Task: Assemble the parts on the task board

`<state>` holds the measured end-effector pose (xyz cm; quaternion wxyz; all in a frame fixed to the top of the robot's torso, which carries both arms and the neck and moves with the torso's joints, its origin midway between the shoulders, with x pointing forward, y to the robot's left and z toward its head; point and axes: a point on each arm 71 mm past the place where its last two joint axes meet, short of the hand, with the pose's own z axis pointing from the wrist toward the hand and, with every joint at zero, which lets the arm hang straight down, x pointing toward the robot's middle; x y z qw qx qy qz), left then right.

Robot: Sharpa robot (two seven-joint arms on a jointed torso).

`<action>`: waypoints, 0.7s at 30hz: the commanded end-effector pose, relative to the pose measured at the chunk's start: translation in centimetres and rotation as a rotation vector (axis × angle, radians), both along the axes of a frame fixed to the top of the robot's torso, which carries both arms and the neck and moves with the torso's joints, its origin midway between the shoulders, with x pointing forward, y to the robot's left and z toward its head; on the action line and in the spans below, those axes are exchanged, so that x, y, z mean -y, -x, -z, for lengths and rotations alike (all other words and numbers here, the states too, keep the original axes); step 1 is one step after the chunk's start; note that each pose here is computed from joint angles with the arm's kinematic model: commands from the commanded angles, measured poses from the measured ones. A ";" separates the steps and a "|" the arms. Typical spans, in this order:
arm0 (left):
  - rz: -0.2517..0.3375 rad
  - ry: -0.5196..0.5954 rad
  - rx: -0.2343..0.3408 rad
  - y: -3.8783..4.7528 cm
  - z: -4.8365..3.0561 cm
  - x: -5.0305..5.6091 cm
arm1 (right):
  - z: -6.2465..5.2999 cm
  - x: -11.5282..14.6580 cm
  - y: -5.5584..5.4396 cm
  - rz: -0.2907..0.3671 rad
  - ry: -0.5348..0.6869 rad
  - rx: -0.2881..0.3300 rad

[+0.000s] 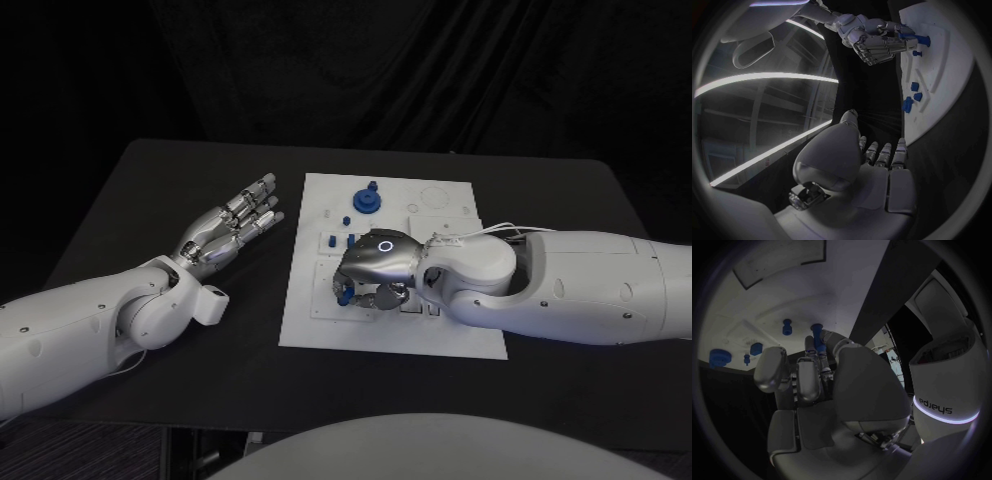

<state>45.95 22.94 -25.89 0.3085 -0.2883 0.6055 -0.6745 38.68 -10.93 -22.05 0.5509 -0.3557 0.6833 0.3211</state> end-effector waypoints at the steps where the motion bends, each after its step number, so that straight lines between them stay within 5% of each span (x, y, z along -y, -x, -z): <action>1: 0.012 0.061 0.051 0.12 -0.50 0.2 | 0.2 0.1 0.1 0.000 0.025 -0.004; 21: 0.012 0.059 0.048 0.08 -0.45 0.2 | 0.3 -0.2 0.1 -0.009 0.031 -0.008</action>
